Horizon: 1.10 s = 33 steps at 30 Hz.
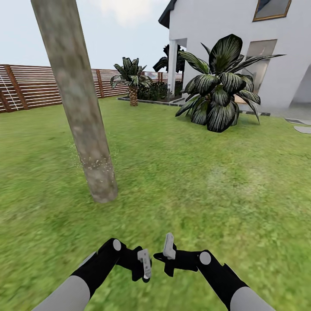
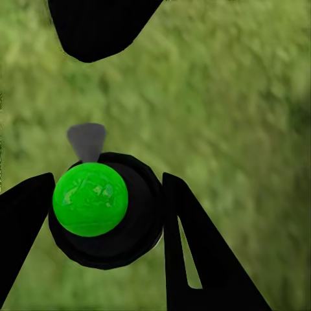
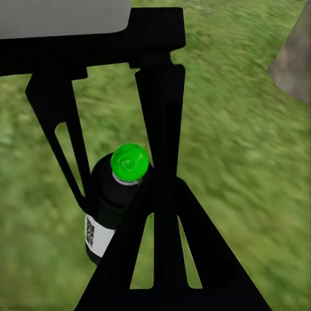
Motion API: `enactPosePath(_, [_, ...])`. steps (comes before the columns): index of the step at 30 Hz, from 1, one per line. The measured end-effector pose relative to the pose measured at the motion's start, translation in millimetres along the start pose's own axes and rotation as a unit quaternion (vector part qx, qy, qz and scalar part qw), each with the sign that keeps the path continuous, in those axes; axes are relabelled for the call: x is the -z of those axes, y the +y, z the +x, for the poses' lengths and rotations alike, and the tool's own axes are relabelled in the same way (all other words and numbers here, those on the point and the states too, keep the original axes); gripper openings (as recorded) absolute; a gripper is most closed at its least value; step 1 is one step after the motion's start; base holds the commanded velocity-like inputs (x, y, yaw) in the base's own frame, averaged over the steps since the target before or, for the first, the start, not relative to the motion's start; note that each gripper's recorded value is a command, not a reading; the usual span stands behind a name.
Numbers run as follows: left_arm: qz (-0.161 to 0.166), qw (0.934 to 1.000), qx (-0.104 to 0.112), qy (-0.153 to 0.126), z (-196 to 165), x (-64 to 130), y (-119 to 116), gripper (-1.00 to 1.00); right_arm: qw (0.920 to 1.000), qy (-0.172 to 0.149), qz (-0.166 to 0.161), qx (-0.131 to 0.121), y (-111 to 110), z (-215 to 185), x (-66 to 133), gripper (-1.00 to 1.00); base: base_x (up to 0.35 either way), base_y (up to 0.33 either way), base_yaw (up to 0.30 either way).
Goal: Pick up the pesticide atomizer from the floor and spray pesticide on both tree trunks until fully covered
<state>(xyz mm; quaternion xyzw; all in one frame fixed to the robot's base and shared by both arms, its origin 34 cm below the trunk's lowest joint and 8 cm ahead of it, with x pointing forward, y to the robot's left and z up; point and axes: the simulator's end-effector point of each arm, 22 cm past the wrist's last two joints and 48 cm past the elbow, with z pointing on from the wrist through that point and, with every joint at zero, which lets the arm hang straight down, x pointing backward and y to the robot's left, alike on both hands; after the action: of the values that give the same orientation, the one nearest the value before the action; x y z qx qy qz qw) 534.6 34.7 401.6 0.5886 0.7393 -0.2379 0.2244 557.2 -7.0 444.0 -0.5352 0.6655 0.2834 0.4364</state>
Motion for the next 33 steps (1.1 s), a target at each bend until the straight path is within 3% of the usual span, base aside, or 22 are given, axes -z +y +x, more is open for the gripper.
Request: enactPosePath(33, [-0.004,0.9999,-0.001,-0.014,-14,-0.6,2,-1.0,1.0,0.001,0.0,-0.001,1,1,0.0,-1.0,0.0,0.0,0.0])
